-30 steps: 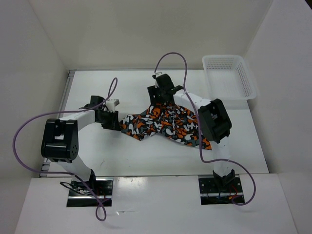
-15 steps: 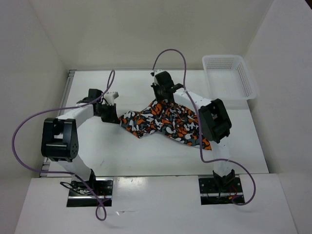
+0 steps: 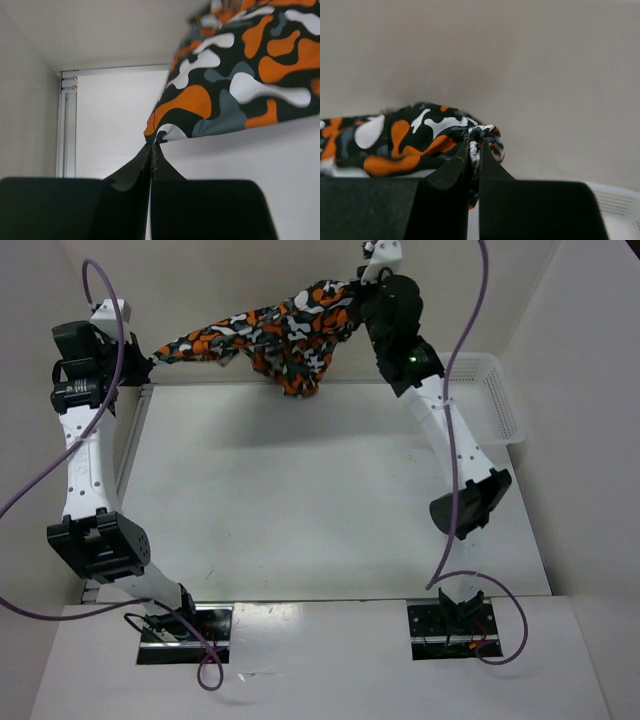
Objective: Fold and stack the shorts
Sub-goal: Flatten the shorts out
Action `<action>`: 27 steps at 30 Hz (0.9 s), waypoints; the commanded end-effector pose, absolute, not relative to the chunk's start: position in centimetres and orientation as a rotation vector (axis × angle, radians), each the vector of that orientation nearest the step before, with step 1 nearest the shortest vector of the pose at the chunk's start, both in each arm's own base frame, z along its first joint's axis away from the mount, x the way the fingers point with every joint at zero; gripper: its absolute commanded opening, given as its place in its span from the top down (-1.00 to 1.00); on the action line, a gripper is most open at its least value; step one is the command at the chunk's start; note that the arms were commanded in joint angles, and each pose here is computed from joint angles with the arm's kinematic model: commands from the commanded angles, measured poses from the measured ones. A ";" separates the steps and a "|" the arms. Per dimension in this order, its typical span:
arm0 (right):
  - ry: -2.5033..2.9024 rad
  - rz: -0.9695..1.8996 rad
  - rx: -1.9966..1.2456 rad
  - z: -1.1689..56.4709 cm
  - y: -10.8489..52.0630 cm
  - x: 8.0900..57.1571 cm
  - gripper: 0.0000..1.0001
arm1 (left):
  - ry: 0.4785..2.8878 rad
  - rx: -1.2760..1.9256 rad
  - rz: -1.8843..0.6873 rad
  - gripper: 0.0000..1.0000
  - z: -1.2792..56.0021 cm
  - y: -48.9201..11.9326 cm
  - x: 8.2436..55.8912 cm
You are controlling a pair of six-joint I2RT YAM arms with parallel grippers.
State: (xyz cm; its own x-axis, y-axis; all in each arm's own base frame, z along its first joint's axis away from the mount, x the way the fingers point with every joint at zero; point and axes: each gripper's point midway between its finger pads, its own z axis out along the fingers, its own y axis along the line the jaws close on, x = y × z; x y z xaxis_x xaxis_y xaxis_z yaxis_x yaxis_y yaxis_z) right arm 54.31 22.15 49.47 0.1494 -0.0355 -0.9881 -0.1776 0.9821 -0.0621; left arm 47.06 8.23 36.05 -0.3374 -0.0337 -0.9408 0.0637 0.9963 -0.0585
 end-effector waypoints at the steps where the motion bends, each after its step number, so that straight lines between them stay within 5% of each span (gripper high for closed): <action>1: 1.442 0.005 -0.213 50.3 19.3 51.2 1.00 | 2.011 -0.014 -0.084 1.00 34.8 7.4 44.1; 4: 1.554 -0.028 -0.345 44.9 18.7 48.7 1.00 | 2.083 -0.053 -0.064 1.00 32.5 7.4 41.7; 8: 1.859 0.013 -0.615 28.3 18.7 43.7 0.95 | 2.233 -0.082 -0.100 1.00 26.8 5.9 37.0; 14: 2.162 0.215 -1.122 12.7 17.7 32.0 0.36 | 2.540 -0.044 -0.239 1.00 18.1 1.0 28.5; 18: 2.171 0.164 -1.307 10.1 15.7 29.3 0.43 | 2.753 0.035 -0.323 1.00 14.2 -2.2 22.1; 24: 2.158 0.094 -1.537 8.8 13.5 27.2 0.39 | 2.882 0.137 -0.243 0.97 11.1 -2.8 18.7; 27: 2.168 0.092 -1.616 8.6 12.7 25.9 0.78 | 2.944 0.158 -0.159 1.00 10.1 -2.0 17.3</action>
State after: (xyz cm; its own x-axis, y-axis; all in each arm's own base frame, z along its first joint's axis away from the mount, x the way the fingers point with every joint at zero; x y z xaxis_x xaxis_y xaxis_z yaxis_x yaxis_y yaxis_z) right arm 27.49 13.48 8.16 -0.3072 -0.8504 -0.4270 -0.8834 0.4217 -0.2043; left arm 18.83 -3.17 10.60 -0.9659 0.0798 -0.2463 0.1228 0.9788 -0.1642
